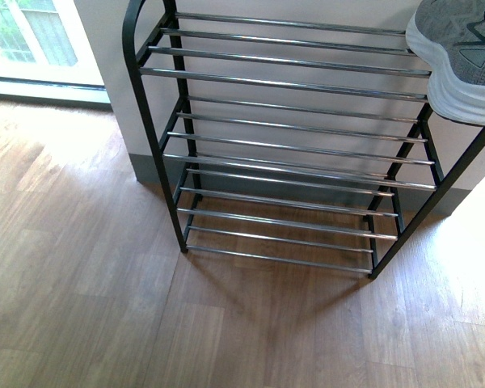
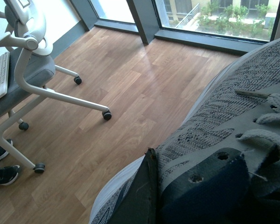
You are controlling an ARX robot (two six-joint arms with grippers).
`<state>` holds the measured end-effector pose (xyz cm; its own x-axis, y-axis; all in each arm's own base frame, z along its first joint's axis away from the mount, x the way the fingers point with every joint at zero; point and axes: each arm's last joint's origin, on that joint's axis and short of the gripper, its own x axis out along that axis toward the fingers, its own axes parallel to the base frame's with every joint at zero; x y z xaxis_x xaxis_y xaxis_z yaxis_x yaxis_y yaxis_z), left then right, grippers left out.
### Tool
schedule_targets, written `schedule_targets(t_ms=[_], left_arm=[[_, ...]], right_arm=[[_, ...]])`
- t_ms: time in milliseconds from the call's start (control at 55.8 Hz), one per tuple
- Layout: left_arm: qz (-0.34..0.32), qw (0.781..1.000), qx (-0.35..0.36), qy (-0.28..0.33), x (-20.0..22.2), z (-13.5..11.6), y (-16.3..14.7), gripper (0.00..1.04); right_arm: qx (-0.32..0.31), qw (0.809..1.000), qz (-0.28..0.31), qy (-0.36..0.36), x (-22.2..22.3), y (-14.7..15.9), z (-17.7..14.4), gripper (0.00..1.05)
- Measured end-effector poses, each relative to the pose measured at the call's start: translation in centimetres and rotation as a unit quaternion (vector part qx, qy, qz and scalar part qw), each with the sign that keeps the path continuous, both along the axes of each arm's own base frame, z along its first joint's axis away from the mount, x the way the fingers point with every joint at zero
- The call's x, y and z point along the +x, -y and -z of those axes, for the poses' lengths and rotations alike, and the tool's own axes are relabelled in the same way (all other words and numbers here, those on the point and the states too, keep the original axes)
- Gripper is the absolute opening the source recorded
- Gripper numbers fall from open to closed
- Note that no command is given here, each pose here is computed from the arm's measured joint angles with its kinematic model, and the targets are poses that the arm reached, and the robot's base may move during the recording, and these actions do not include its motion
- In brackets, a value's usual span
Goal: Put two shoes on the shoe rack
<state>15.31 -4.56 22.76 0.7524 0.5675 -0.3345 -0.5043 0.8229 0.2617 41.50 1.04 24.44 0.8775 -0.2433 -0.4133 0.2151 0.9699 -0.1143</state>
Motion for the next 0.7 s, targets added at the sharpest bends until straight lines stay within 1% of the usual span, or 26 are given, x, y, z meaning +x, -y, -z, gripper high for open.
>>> schedule_targets(t_ms=[18, 54, 143, 179, 215, 251, 287, 323, 341, 412, 430, 502, 520, 538, 610, 628, 699], left_arm=[[0.000, 1.000, 0.000, 0.000, 0.0, 0.0, 0.0, 0.01], [0.000, 1.000, 0.000, 0.000, 0.0, 0.0, 0.0, 0.01], [0.000, 1.000, 0.000, 0.000, 0.0, 0.0, 0.0, 0.01], [0.000, 1.000, 0.000, 0.000, 0.0, 0.0, 0.0, 0.01], [0.000, 1.000, 0.000, 0.000, 0.0, 0.0, 0.0, 0.01], [0.000, 1.000, 0.000, 0.000, 0.0, 0.0, 0.0, 0.01], [0.000, 1.000, 0.000, 0.000, 0.0, 0.0, 0.0, 0.01], [0.000, 1.000, 0.000, 0.000, 0.0, 0.0, 0.0, 0.01], [0.000, 1.000, 0.000, 0.000, 0.0, 0.0, 0.0, 0.01], [0.000, 1.000, 0.000, 0.000, 0.0, 0.0, 0.0, 0.01], [0.000, 1.000, 0.000, 0.000, 0.0, 0.0, 0.0, 0.01], [0.000, 1.000, 0.000, 0.000, 0.0, 0.0, 0.0, 0.01], [0.000, 1.000, 0.000, 0.000, 0.0, 0.0, 0.0, 0.01], [0.000, 1.000, 0.000, 0.000, 0.0, 0.0, 0.0, 0.01], [0.000, 1.000, 0.000, 0.000, 0.0, 0.0, 0.0, 0.01], [0.000, 1.000, 0.000, 0.000, 0.0, 0.0, 0.0, 0.01], [0.001, 1.000, -0.001, 0.000, 0.0, 0.0, 0.0, 0.01]], right_arm=[[0.002, 1.000, -0.004, 0.005, -0.7, 0.2, -0.5, 0.65], [-0.001, 1.000, -0.003, 0.012, -1.6, 0.4, -1.2, 0.72], [-0.003, 0.999, -0.002, 0.034, -3.2, 1.3, -2.2, 0.84], [-0.005, 0.999, 0.004, 0.040, -3.9, 1.7, -2.6, 0.91], [-0.006, 0.999, 0.008, 0.045, -4.2, 2.0, -3.0, 0.95], [0.001, 0.998, 0.002, 0.062, -4.4, 2.4, -3.2, 0.96], [0.016, 0.992, -0.039, 0.116, -4.8, 2.6, -3.2, 0.89], [0.024, 0.986, -0.070, 0.151, -5.3, 2.6, -2.9, 0.84], [0.025, 0.984, -0.077, 0.161, -5.5, 2.6, -2.7, 0.82], [0.026, 0.972, -0.109, 0.205, -7.7, 1.6, -1.1, 0.68], [0.027, 0.970, -0.116, 0.212, -8.6, 1.3, -0.5, 0.63], [0.028, 0.968, -0.124, 0.217, -10.8, 0.9, 0.8, 0.49], [0.028, 0.968, -0.124, 0.217, -11.1, 0.9, 0.9, 0.47], [0.027, 0.968, -0.123, 0.219, -11.8, 0.9, 1.2, 0.42], [0.027, 0.968, -0.119, 0.219, -13.7, 1.0, 2.1, 0.28], [0.027, 0.968, -0.119, 0.218, -13.9, 1.1, 2.2, 0.26], [0.027, 0.969, -0.119, 0.214, -15.3, 1.1, 3.0, 0.14]])
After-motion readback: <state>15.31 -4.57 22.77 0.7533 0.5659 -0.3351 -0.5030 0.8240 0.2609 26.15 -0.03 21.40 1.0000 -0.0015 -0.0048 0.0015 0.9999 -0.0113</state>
